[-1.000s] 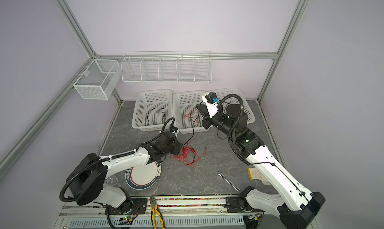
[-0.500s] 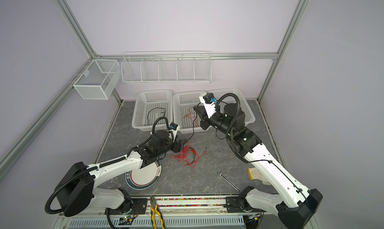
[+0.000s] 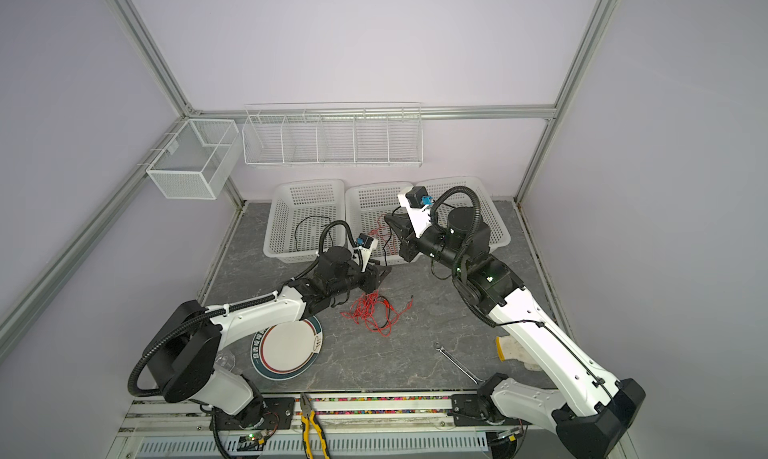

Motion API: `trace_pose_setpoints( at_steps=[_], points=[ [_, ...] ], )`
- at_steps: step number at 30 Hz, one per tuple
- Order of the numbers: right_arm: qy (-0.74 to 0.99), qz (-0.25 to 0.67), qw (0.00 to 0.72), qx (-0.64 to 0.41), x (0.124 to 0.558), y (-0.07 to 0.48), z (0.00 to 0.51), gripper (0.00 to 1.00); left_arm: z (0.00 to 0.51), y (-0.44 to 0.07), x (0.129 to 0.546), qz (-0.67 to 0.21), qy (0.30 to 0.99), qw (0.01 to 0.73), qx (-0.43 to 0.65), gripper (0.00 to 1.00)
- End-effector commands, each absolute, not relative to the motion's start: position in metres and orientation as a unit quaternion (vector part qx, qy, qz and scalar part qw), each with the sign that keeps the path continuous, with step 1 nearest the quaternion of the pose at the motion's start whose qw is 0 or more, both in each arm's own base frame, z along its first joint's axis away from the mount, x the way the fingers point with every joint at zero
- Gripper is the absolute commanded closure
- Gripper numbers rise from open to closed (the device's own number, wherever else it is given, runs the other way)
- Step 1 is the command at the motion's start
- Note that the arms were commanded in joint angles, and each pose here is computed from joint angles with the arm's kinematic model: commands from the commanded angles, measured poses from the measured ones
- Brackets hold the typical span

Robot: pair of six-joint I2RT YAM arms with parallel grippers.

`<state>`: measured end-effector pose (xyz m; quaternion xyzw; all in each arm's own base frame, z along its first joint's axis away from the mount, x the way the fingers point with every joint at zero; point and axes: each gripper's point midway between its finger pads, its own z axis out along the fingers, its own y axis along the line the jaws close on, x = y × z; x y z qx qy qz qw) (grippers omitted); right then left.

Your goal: Untangle the cables

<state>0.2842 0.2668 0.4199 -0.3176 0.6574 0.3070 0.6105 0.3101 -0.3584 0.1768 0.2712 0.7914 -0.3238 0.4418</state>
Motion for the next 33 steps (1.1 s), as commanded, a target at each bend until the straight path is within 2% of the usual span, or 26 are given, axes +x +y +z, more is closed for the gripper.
trace_pose_setpoints(
  at_steps=[1, 5, 12, 22, 33],
  points=[
    [0.649, 0.318, 0.614, -0.318, 0.283, 0.268, 0.421, 0.93, 0.189, -0.371, 0.311, -0.345, 0.777, 0.445, 0.28, 0.72],
    [0.651, 0.318, 0.614, -0.312, 0.284, 0.266, 0.419, 0.93, 0.188, -0.375, 0.308, -0.354, 0.777, 0.437, 0.283, 1.0],
    [0.679, 0.296, 0.607, -0.287, 0.299, 0.261, 0.397, 0.93, 0.206, -0.358, 0.307, -0.339, 0.776, 0.462, 0.264, 1.0],
    [0.764, 0.251, 0.545, -0.235, 0.332, 0.255, 0.317, 0.88, 0.3, -0.321, 0.291, -0.336, 0.729, 0.545, 0.242, 1.0],
    [0.81, 0.262, 0.461, -0.252, 0.336, 0.268, 0.24, 0.65, 0.371, -0.296, 0.267, -0.345, 0.686, 0.591, 0.246, 1.0]
  ],
)
